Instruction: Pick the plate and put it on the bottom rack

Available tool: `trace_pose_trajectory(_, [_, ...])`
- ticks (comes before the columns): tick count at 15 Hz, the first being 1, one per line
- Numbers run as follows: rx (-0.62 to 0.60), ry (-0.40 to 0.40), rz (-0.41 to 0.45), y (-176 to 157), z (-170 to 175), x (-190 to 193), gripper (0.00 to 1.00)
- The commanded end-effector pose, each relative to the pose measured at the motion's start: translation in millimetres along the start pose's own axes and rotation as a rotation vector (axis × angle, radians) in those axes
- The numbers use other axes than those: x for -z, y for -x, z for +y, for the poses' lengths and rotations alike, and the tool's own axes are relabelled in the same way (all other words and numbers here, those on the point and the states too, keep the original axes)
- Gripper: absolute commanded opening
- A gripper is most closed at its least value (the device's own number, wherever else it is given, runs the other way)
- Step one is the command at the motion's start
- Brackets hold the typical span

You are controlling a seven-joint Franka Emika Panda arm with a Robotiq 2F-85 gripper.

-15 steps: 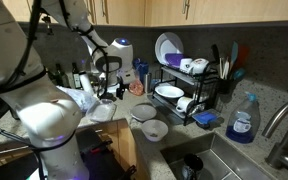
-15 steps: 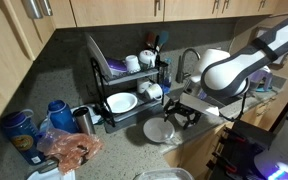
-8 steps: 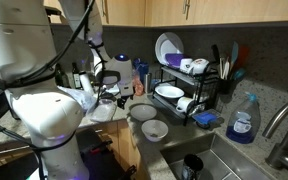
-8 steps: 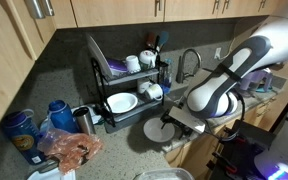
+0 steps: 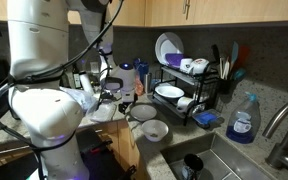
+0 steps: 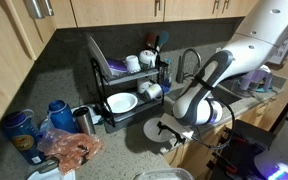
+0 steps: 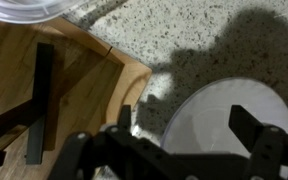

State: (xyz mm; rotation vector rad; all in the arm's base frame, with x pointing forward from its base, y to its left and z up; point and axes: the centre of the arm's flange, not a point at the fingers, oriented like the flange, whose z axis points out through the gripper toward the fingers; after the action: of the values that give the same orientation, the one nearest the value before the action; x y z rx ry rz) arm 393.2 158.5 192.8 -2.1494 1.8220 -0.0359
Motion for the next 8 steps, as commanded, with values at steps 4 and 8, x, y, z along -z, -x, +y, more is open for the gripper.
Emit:
trace_pose_trajectory(4, [-0.194,-0.08,0.023,-14,-12,-18,1.0])
trace_pose_trajectory(8, [-0.263,-0.09,0.034,-20,-14,-20,1.0])
